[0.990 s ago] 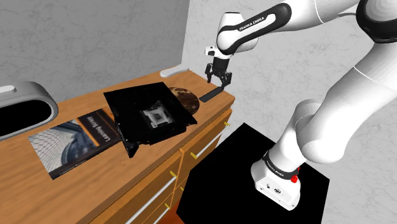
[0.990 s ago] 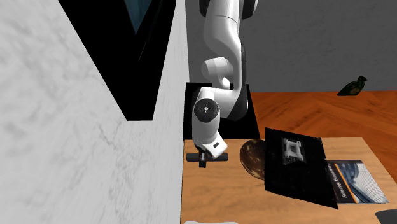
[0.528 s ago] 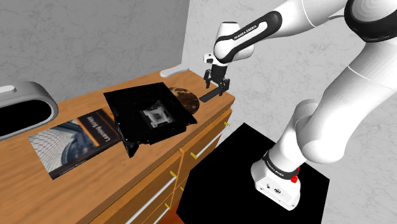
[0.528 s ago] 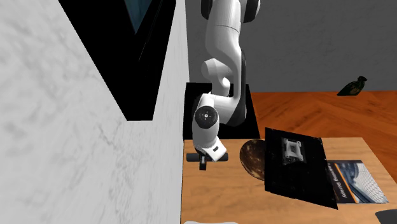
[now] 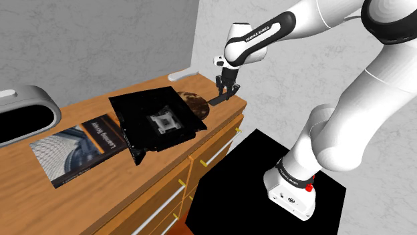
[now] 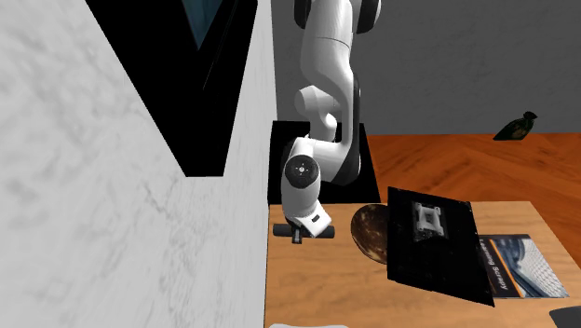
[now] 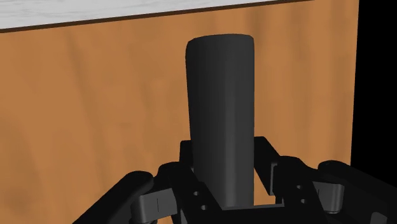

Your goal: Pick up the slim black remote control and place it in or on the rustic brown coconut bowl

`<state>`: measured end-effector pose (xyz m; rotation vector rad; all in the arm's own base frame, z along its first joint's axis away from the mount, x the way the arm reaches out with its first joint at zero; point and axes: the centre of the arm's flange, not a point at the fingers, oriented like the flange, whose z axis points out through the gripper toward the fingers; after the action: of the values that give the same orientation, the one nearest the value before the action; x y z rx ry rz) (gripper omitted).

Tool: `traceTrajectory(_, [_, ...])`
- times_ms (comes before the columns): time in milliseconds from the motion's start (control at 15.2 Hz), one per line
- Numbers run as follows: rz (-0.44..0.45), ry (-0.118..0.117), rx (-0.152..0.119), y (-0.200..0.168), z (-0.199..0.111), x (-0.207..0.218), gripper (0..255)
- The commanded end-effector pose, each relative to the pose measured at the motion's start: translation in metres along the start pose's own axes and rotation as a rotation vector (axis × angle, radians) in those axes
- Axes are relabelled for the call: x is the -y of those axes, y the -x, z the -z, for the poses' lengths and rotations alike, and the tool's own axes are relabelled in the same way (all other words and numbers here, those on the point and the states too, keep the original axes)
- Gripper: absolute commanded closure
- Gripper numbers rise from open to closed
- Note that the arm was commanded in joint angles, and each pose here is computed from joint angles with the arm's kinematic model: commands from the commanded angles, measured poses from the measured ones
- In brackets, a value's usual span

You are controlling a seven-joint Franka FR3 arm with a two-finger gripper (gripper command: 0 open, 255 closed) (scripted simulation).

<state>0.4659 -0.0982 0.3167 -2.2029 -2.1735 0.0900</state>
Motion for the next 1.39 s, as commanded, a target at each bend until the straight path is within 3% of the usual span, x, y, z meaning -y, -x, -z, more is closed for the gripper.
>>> traceTrajectory(0, [0.000,-0.008,0.000,0.000,-0.002,0.001,255])
traceTrajectory(462, [0.000,-0.008,0.000,0.000,-0.002,0.001,255])
traceTrajectory(1320, [0.000,-0.008,0.000,0.001,0.066,0.006,255])
